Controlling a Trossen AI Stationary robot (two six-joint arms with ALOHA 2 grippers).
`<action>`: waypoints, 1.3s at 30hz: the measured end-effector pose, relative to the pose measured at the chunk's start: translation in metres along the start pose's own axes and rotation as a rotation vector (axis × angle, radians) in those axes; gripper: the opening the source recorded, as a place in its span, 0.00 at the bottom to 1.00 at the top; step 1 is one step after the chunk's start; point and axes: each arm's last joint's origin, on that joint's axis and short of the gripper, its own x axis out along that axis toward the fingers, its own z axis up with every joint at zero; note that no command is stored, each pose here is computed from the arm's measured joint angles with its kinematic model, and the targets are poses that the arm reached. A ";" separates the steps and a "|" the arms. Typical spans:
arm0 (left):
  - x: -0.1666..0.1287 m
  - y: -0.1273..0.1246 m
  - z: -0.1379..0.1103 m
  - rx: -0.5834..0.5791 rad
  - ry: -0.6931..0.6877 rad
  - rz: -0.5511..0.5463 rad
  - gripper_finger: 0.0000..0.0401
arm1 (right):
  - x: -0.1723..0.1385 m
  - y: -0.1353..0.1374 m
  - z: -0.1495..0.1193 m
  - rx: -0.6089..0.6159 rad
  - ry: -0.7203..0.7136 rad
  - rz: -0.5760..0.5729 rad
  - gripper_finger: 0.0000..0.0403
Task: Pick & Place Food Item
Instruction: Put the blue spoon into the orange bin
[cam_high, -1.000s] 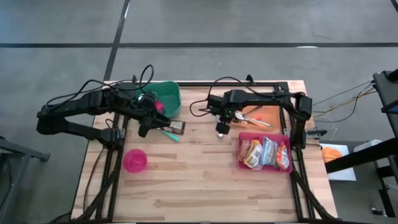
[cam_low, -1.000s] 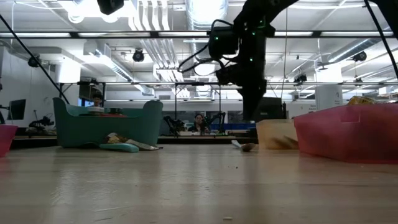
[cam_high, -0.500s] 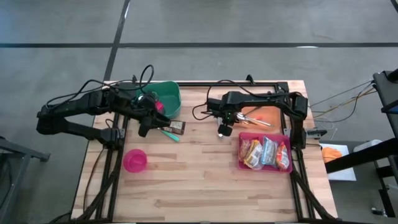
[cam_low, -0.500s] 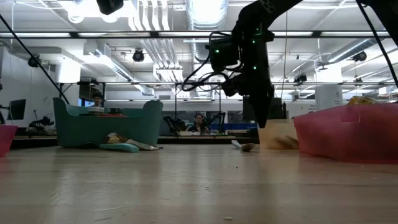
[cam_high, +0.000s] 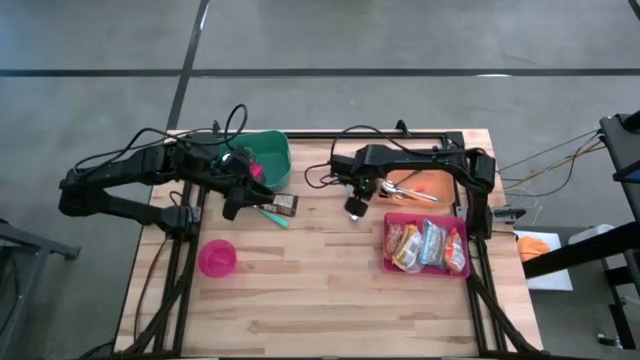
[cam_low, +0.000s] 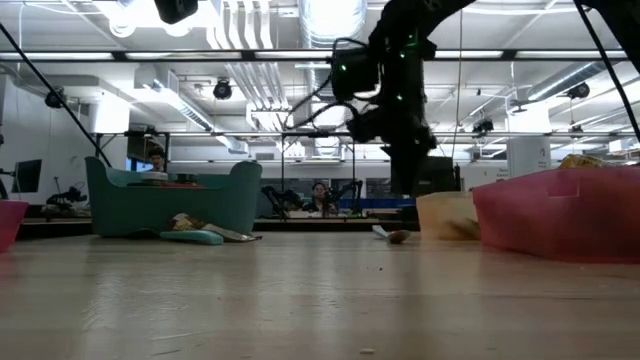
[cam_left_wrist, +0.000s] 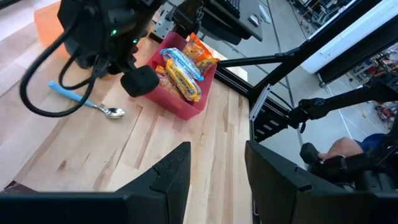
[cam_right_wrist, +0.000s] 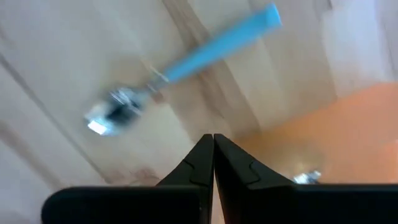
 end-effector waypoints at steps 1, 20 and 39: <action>0.000 0.000 0.000 0.000 0.000 0.000 0.38 | -0.003 0.001 0.003 0.020 -0.017 0.018 0.02; 0.000 0.000 0.000 0.001 0.004 -0.001 0.38 | 0.021 -0.018 0.033 0.345 -0.027 0.224 0.37; 0.000 0.002 -0.004 -0.008 0.039 0.020 0.38 | 0.063 -0.010 0.039 0.441 0.035 0.095 0.44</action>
